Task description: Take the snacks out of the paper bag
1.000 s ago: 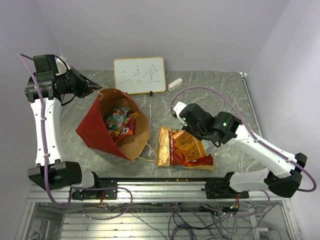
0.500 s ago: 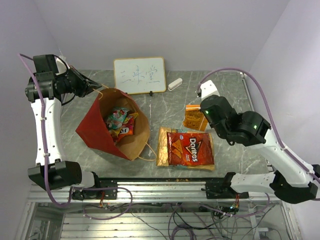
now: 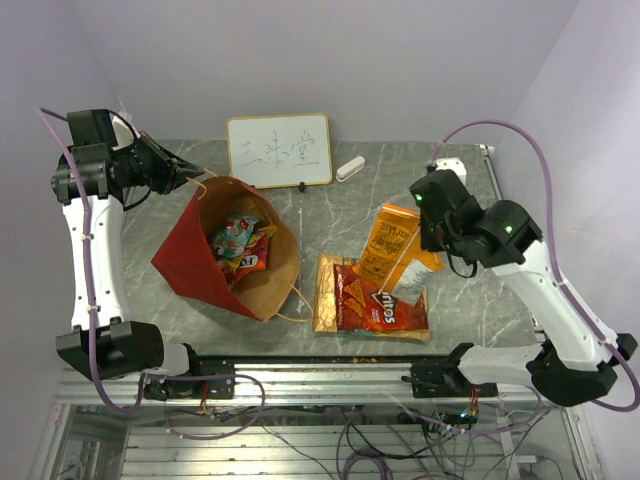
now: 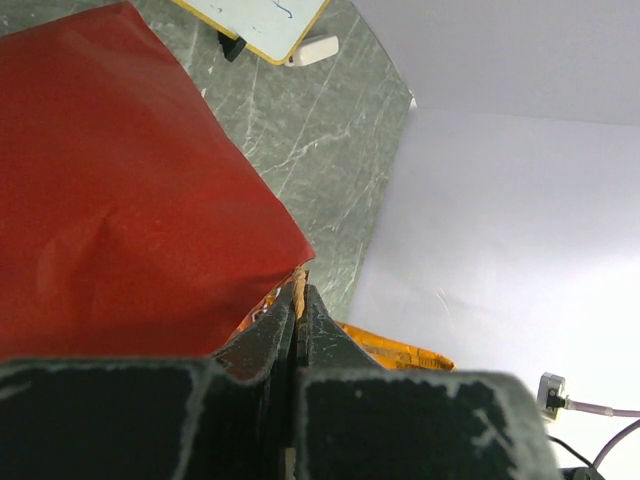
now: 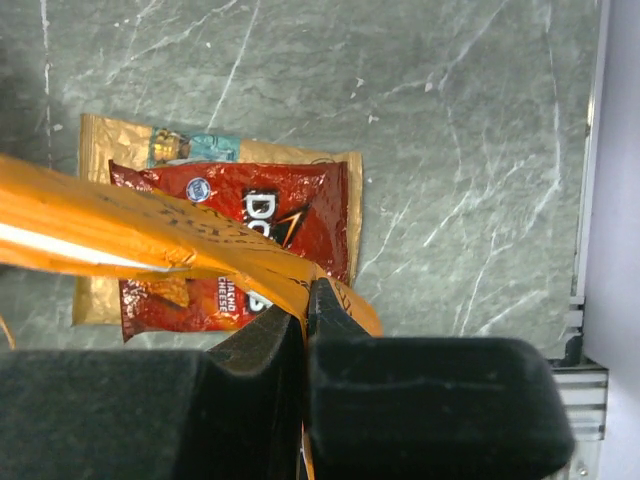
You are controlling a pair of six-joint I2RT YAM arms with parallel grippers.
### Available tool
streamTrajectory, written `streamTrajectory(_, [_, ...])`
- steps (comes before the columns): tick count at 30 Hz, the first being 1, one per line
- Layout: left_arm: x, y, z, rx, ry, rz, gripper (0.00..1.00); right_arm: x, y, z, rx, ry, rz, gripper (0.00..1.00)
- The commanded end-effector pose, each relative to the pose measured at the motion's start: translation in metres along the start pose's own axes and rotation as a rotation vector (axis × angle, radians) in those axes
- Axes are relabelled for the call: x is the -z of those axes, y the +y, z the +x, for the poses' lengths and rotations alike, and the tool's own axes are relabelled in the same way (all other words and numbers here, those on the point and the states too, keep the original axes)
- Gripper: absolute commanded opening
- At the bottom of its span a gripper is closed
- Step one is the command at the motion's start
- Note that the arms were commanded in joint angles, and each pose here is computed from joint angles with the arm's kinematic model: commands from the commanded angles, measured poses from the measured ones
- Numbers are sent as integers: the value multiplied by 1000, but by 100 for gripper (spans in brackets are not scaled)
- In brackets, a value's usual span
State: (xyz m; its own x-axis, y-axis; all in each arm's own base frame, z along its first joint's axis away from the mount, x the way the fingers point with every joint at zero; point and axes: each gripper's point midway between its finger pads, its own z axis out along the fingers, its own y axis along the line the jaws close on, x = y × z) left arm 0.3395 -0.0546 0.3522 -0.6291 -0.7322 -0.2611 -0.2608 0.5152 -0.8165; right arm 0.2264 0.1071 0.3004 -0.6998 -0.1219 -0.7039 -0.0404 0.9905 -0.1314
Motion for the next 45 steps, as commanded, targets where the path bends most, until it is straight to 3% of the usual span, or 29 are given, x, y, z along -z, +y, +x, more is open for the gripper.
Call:
streamTrajectory(1, [4,-6,-6,-18,-10,34,7,9,-13,10,-86,9,-23,0])
streamTrajectory(11, [2,-5,-4,-18,6,33,7,-3,-58,20,-81,25,126,0])
streamTrajectory(16, [3,-5,-5,-25,6,30,7,-13,-49,30,-62,87,101,0])
streamTrajectory(25, [2,-4,-3,-7,8,38,7,-24,5,71,-7,264,-176,0])
streamTrajectory(38, [3,-5,-1,3,5,43,7,-36,108,78,-264,336,-571,0])
streamTrajectory(45, [0,-1,7,10,40,60,7,-47,142,90,-286,390,-662,0])
